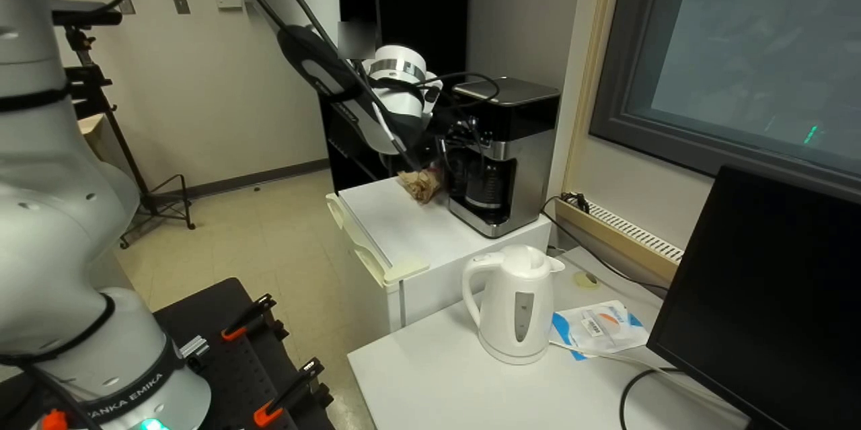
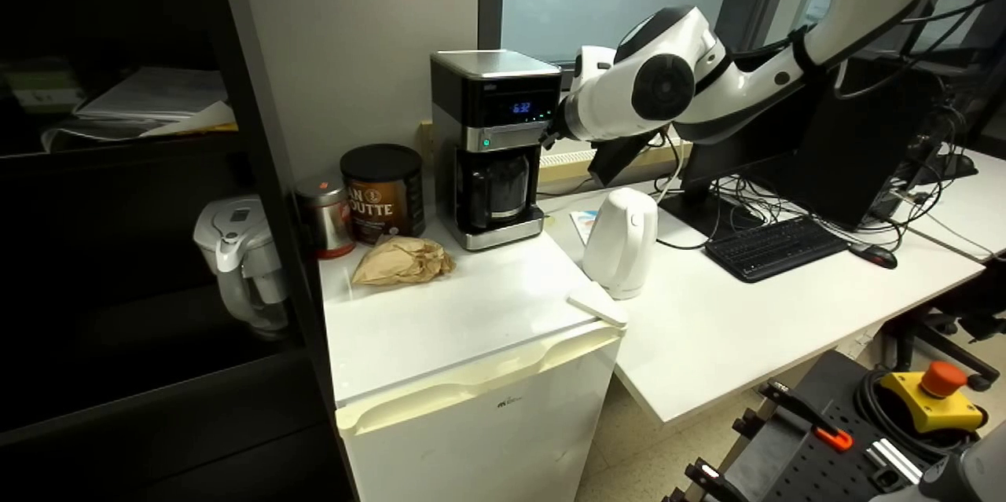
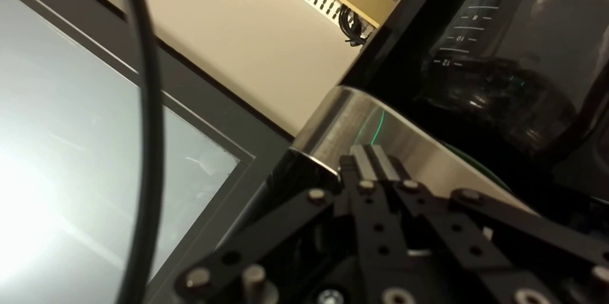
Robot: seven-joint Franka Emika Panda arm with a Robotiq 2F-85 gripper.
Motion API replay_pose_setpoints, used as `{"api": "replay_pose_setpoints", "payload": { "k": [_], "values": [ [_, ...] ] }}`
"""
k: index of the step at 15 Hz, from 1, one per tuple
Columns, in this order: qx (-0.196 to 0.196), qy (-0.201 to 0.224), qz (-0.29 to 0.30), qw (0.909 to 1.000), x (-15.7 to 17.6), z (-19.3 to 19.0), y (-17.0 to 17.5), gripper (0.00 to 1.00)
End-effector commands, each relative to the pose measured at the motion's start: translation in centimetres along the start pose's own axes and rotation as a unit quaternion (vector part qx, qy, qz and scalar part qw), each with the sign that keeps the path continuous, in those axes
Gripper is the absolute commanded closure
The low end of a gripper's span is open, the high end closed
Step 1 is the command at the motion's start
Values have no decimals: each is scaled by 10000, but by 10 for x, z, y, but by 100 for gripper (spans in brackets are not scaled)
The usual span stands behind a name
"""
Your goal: Press a button on the coffeemaker.
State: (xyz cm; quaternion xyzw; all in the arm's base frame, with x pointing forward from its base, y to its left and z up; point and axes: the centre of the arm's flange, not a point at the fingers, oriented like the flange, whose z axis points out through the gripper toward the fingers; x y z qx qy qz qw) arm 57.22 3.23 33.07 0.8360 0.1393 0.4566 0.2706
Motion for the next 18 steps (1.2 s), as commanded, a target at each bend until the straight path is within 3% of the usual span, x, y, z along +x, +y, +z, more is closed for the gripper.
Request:
{"api": "replay_pose_setpoints", "payload": {
  "k": [1, 4, 7, 18],
  "values": [
    [347, 7, 130, 9993, 4, -12, 2, 96],
    [1018, -151, 246, 9944, 5, -35, 4, 96],
    [1395, -192, 416, 9892, 8, -52, 9, 96],
    [1958, -659, 722, 9758, -6, -103, 30, 97]
  ]
}}
